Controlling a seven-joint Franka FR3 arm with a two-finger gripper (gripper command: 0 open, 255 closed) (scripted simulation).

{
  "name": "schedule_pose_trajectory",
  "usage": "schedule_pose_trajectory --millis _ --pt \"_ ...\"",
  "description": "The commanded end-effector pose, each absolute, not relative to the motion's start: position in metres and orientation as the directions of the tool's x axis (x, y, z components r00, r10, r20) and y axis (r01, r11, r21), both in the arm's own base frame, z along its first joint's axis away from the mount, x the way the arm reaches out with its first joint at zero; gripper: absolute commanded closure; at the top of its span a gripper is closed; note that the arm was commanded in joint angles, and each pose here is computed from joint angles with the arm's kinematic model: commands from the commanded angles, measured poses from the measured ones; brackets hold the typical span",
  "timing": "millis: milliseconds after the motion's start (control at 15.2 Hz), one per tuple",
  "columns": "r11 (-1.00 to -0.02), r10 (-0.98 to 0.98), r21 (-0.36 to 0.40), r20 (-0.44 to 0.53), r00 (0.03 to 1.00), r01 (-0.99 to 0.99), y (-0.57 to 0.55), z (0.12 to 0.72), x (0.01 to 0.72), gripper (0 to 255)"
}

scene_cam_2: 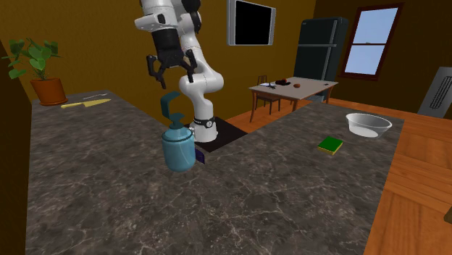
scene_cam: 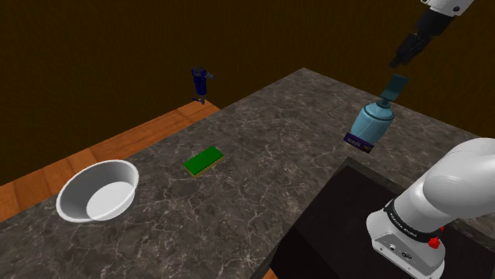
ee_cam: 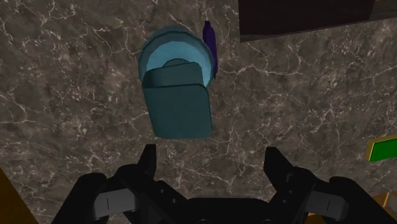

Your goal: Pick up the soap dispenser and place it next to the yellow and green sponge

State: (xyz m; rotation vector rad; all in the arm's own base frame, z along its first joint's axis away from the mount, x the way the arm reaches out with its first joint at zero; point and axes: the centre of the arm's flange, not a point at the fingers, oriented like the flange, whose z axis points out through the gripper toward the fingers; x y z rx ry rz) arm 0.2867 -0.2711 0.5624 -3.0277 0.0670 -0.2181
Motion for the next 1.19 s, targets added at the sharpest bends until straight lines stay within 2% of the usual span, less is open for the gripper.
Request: schedule_pose_trajectory --millis 0,528,1056,1122 --pt "-0.993 -0.044 -0.115 0.140 0.989 -0.027 -0.298 0.557 0.284 0" --pt "-0.993 -0.044 -0.115 0.140 0.989 -0.027 -0.294 0.518 0.290 0" --pt "-0.993 -0.043 -0.115 0.140 0.989 -0.027 -0.294 0.518 0.290 0" --pt "-0.993 -0.043 -0.115 0.140 0.989 -0.027 -0.294 0.518 0.290 255"
